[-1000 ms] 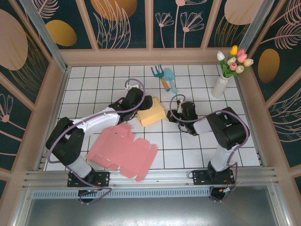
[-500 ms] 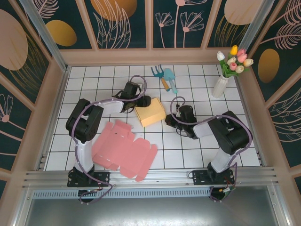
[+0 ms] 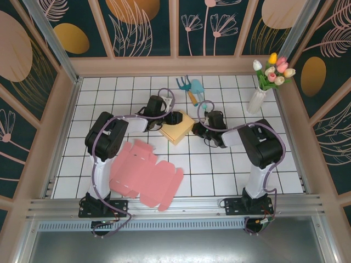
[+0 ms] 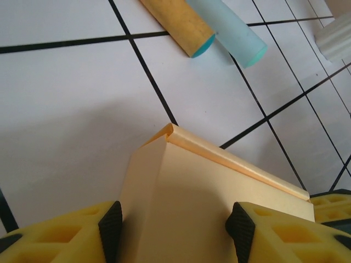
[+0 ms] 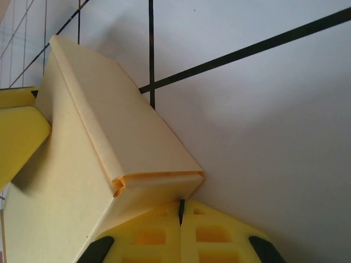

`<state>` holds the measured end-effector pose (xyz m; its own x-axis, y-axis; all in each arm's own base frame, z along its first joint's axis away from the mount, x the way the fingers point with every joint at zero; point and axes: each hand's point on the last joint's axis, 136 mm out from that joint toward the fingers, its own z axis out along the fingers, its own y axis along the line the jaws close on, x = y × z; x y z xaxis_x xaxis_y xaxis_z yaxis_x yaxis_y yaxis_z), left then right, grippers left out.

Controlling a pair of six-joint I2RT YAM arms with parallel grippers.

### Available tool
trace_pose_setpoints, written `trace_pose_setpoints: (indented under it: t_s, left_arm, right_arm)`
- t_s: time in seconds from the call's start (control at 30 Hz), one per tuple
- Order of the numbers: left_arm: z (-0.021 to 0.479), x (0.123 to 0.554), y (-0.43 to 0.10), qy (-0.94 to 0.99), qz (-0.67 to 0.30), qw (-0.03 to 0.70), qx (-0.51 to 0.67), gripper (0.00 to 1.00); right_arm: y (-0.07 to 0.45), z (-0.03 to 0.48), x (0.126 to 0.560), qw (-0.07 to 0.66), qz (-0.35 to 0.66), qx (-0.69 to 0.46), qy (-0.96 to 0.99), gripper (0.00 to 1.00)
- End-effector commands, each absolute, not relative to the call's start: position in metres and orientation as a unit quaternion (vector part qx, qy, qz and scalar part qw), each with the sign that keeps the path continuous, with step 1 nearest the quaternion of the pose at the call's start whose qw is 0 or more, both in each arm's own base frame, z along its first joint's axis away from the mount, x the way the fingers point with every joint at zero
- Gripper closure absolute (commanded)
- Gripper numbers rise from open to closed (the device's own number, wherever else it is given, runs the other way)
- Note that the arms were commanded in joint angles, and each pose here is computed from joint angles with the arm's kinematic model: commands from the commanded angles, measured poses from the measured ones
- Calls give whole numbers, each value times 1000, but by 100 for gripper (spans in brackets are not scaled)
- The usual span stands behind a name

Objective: Fold the paper box

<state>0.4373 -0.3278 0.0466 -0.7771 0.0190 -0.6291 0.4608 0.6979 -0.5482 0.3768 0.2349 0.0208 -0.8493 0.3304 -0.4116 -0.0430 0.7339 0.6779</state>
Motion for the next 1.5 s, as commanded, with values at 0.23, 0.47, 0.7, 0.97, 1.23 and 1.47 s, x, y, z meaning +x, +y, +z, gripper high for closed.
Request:
trace_pose_setpoints:
  t_s: [0.23,0.47,0.7,0.97,1.23,1.47]
  left_arm:
    - [70,410,-370,871,-381,279,136,41]
    - [88,465,-321,885,-312,338,64,35]
    - [107,451,-285,886,-273,372,29,34]
    - [71,420,-292,886,-328,328,28,35]
    - [61,403,-321,868,-402,291,16,38]
    - [72,423,-335,866,-395,307,10,38]
  right_arm:
    - [237,35,372,276,346,53,895,99]
    - [202,52,351,320,272,44,906,94]
    - [200,48,315,313,279,44,907,94]
    - [264,39,298,297,357,29,885,97]
    - [320,52,316,304,419,21,856,97]
    - [340,68,320,335,441,39,832,97]
